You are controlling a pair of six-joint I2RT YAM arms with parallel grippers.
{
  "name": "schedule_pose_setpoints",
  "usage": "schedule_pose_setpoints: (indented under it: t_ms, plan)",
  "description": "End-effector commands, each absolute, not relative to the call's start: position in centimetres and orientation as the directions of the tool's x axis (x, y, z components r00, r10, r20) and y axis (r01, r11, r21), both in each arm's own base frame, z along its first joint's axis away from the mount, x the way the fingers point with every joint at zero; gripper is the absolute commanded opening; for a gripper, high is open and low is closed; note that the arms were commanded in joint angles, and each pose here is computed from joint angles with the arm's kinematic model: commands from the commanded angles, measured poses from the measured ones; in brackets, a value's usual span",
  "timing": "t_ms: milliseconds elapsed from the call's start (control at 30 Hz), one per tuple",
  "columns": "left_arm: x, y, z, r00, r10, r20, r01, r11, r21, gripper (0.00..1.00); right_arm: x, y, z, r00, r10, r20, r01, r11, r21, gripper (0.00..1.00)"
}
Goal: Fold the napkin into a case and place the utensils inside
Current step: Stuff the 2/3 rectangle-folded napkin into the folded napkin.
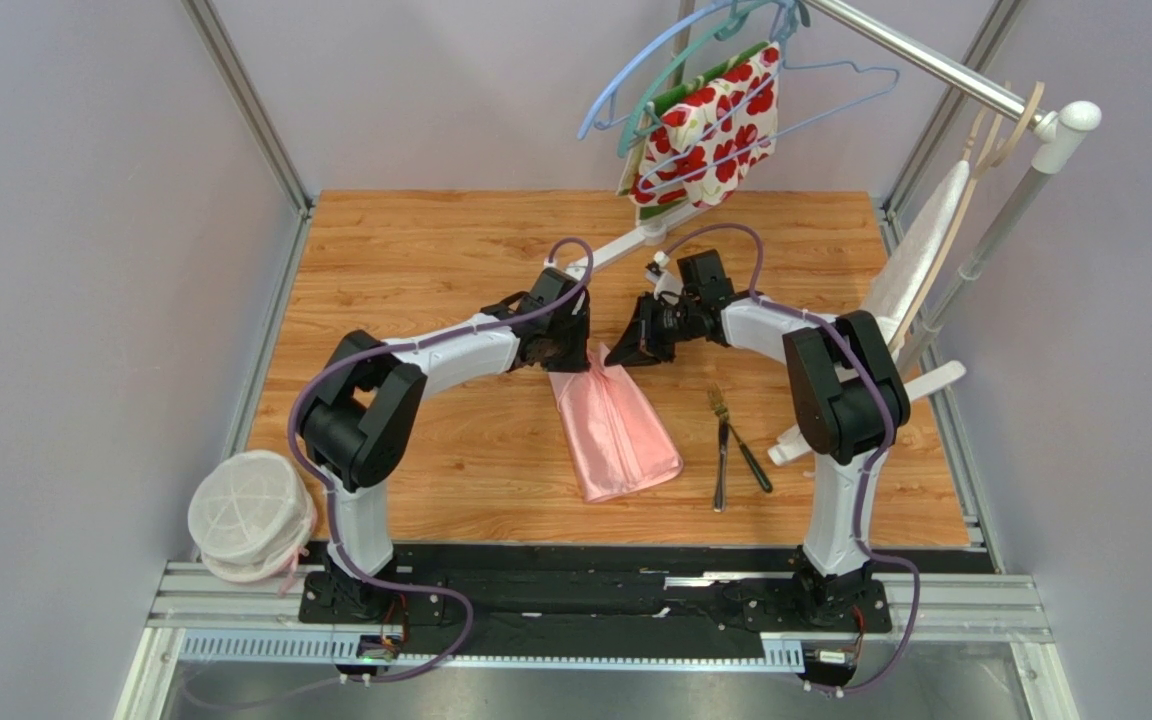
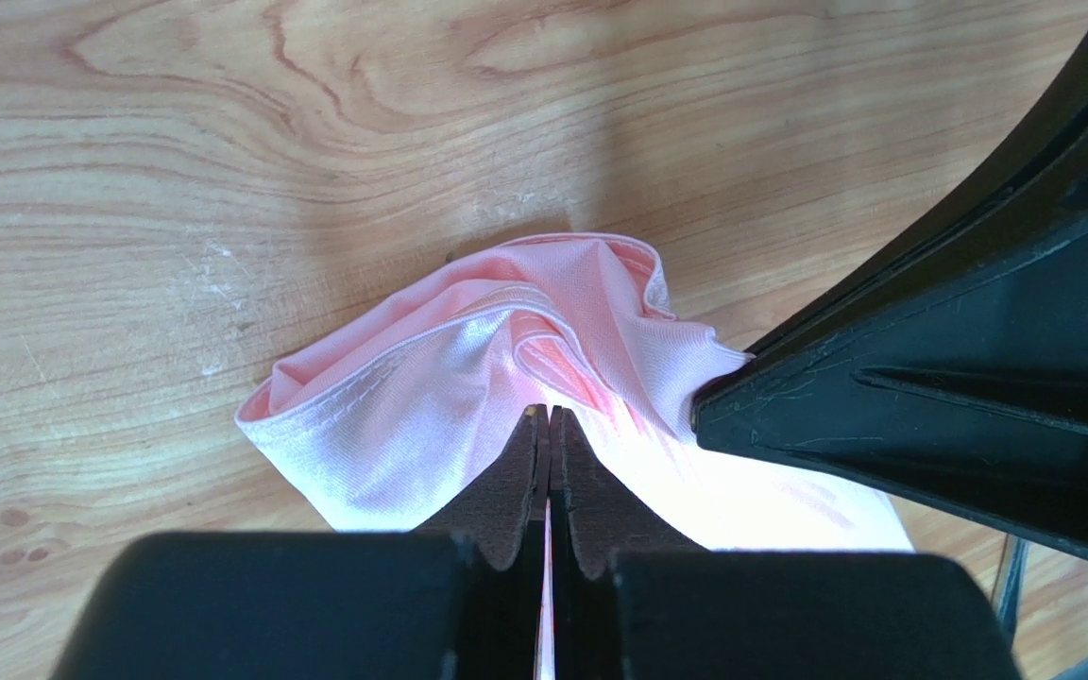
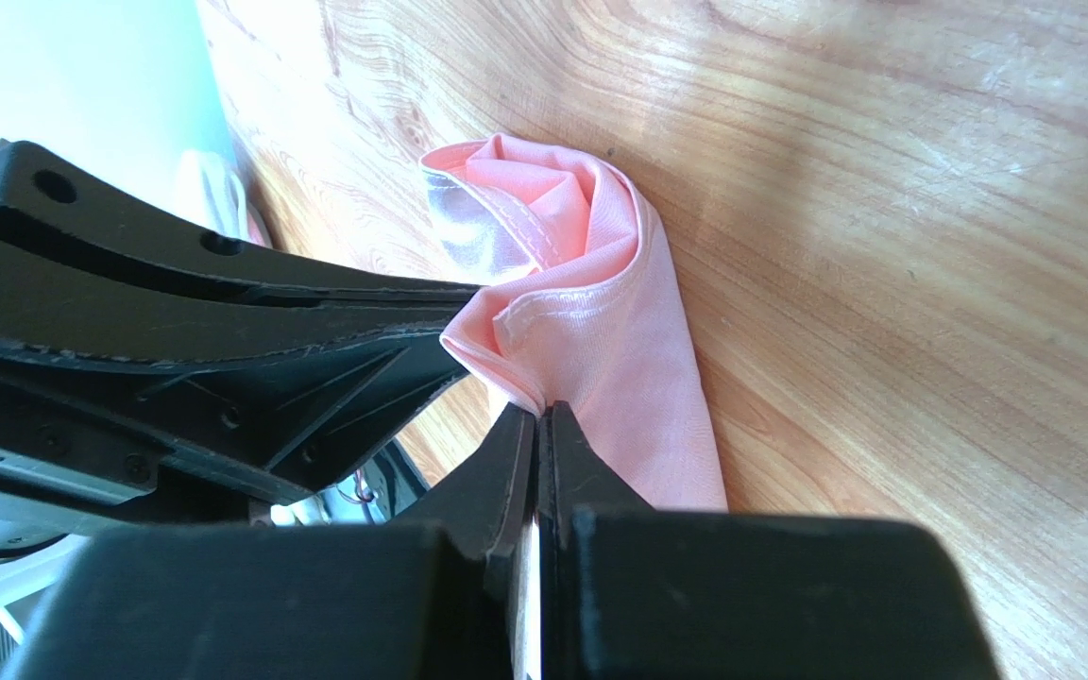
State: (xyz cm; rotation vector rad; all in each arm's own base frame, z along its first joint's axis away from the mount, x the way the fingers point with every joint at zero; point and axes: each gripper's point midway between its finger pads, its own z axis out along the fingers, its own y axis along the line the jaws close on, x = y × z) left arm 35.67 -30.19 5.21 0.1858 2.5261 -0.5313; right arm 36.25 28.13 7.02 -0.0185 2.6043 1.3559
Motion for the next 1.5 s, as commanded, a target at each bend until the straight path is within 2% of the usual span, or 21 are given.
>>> schedule_pose_setpoints:
  t_ms: [0, 300, 533, 667, 800, 967, 1133, 1333, 1467]
  plan:
    - [36.9, -30.9, 7.4, -0.826, -0.035, -0.563, 0.225, 0.894, -0.387, 0.01, 37.1, 28.6, 10.1, -0.963, 0.090, -0.255, -0.169, 0.535, 0.828, 0.00]
    - [39.1, -32.1, 6.8, -0.820, -0.079, -0.567, 0.212, 0.878, -0.429, 0.00, 37.0, 28.8, 10.2, -0.964, 0.088, -0.253, -0.171, 0.521, 0.836, 0.00]
    - [40.1, -32.7, 4.1, -0.840, -0.129, -0.526, 0.166, 0.863, -0.477, 0.00, 37.3, 28.8, 10.2, -0.958, 0.100, -0.268, -0.181, 0.512, 0.840, 0.00]
    - [40.8, -32.9, 3.0, -0.845, -0.194, -0.498, 0.125, 0.834, -0.537, 0.00, 37.2, 29.2, 9.6, -0.962, 0.105, -0.252, -0.172, 0.484, 0.858, 0.00]
    - [40.8, -33.0, 2.7, -0.823, -0.237, -0.516, 0.123, 0.813, -0.570, 0.00, 36.7, 29.5, 8.6, -0.971, 0.106, -0.213, -0.138, 0.476, 0.869, 0.00]
    - [40.5, -32.5, 4.4, -0.798, -0.237, -0.554, 0.154, 0.809, -0.568, 0.00, 37.4, 29.7, 8.1, -0.969, 0.147, -0.198, -0.111, 0.458, 0.882, 0.00]
    - [39.2, -32.1, 6.0, -0.818, -0.198, -0.540, 0.170, 0.813, -0.557, 0.01, 37.6, 29.3, 8.1, -0.964, 0.167, -0.206, -0.104, 0.478, 0.872, 0.00]
    - [37.7, -31.6, 8.0, -0.841, -0.164, -0.515, 0.179, 0.815, -0.551, 0.08, 37.9, 28.5, 8.4, -0.960, 0.183, -0.211, -0.098, 0.486, 0.869, 0.00]
    - [37.3, -31.5, 9.0, -0.847, -0.165, -0.506, 0.171, 0.815, -0.554, 0.05, 37.9, 28.5, 8.6, -0.961, 0.177, -0.211, -0.102, 0.482, 0.870, 0.00]
